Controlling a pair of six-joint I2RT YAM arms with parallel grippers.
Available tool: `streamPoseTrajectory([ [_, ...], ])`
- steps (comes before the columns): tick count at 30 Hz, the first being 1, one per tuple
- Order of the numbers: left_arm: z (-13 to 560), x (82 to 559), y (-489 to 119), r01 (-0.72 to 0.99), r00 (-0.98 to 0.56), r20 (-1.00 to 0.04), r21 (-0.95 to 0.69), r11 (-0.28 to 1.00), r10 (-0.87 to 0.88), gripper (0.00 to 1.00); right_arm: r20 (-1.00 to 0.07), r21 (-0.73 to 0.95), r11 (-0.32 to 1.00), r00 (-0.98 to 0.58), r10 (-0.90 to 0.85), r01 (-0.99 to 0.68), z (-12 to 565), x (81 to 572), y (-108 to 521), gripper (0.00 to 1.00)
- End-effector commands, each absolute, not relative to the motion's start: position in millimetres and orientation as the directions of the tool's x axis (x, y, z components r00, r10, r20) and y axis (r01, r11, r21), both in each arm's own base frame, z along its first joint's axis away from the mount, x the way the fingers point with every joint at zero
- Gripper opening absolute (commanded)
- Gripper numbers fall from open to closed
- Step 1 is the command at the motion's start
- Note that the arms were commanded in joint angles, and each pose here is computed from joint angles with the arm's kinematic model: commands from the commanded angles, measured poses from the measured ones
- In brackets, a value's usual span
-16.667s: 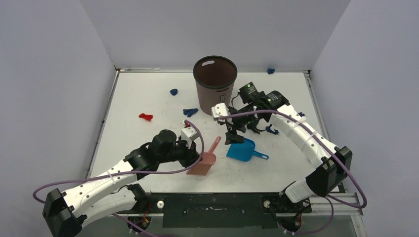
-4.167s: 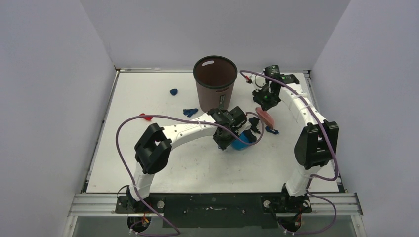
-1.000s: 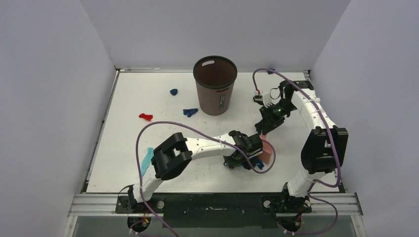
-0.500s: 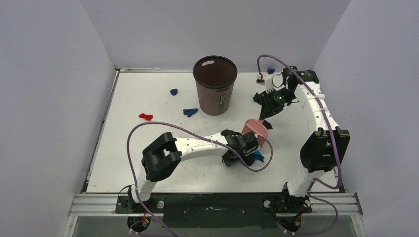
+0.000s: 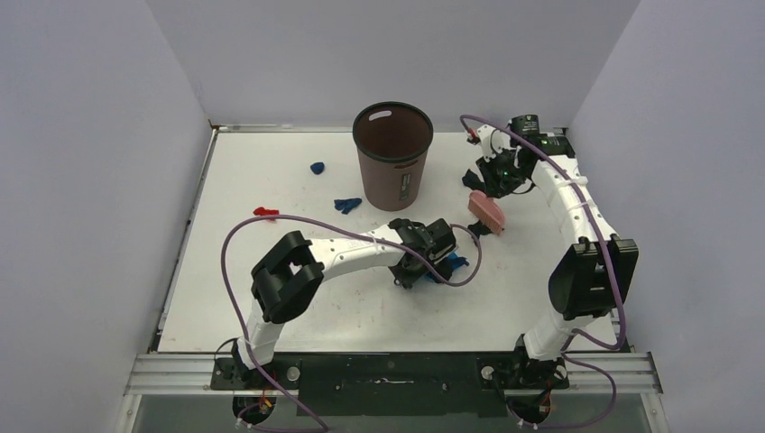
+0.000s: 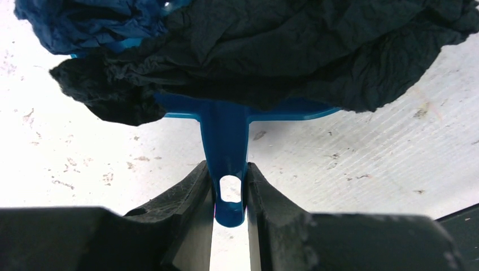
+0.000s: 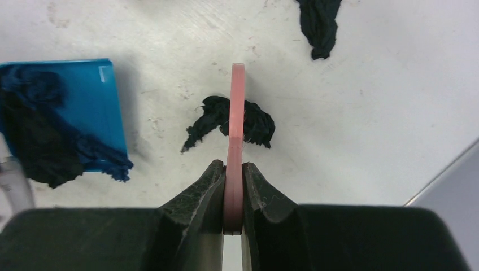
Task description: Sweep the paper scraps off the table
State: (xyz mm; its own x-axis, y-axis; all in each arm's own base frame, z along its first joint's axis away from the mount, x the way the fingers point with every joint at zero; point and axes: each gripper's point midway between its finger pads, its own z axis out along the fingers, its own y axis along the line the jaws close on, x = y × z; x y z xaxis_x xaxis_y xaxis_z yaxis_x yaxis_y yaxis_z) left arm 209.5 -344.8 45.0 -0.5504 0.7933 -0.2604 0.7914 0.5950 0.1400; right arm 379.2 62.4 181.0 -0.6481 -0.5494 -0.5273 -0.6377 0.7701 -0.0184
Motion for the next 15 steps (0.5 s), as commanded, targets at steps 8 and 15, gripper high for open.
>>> streamPoseTrajectory([
  [8,59,218,-360,0.809,-0.545,-0.235,0.103,0.578,0.805,0.0,-0.548,-0.176,0.757,-0.577,-0.606,-0.629,192,403,61,0.05],
  [15,61,219,-364,0.816,-0.537,-0.242,0.094,0.57,0.808,0.0,-0.594,-0.25,0.767,-0.532,-0.604,-0.591,251,407,55,0.05],
])
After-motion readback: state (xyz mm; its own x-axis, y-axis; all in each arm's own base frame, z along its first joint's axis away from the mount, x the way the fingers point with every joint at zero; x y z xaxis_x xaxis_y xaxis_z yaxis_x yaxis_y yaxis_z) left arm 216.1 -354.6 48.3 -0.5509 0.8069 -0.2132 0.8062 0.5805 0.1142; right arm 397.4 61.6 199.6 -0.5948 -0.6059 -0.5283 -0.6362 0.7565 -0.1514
